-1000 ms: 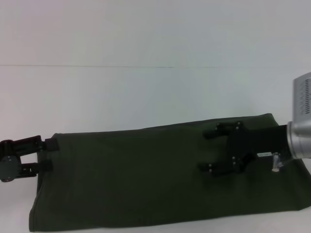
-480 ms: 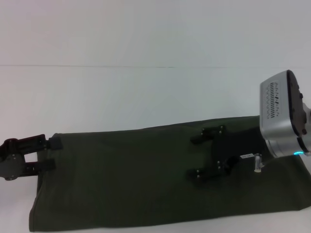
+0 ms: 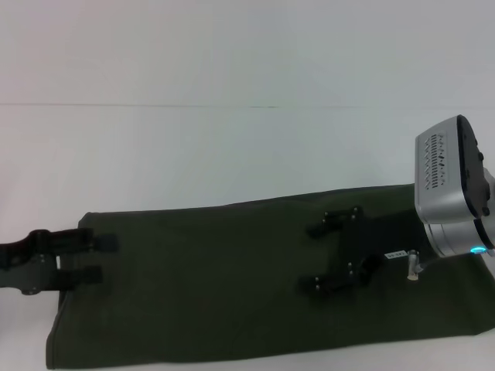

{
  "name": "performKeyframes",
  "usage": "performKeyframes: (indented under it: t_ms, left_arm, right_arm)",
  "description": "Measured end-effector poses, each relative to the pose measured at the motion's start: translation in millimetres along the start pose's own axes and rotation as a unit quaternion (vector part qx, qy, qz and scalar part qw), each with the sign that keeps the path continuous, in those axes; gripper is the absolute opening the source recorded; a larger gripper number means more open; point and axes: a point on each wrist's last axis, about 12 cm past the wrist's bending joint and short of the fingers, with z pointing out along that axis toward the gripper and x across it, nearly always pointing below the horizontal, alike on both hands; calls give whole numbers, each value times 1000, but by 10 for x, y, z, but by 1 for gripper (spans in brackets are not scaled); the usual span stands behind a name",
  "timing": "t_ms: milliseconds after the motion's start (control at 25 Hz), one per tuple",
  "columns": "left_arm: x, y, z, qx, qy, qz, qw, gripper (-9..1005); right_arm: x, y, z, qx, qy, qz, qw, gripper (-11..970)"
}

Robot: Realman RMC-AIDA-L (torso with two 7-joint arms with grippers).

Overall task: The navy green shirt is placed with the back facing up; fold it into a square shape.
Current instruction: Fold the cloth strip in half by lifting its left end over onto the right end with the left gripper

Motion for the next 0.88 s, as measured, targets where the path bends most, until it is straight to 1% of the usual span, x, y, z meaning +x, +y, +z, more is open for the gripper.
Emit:
performKeyframes:
  t_ms: [120, 240, 360, 440, 720, 880]
  left_arm:
    - [-47, 1, -34, -10, -9, -6, 1000, 877]
    - [-73, -1, 40, -24, 2, -5, 1000, 876]
    - [-90, 55, 133, -66, 14, -11, 998, 876]
    - [-114, 95, 157, -93, 12, -15, 996, 877]
    - [-176, 190, 90, -151, -7, -20, 988, 877]
    - [-192, 210, 66, -162, -13, -22, 986, 878]
  right_arm:
    - [12, 4, -6, 0, 0, 6, 1000, 896]
    - [10, 3, -5, 1, 0, 7, 1000, 897]
    - [8, 0, -2, 2, -1, 7, 1000, 897]
    - [6, 0, -1, 2, -1, 7, 1000, 897]
    - [-1, -13, -9, 5, -3, 7, 1000, 896]
    - [-2, -34, -30, 10, -6, 10, 1000, 896]
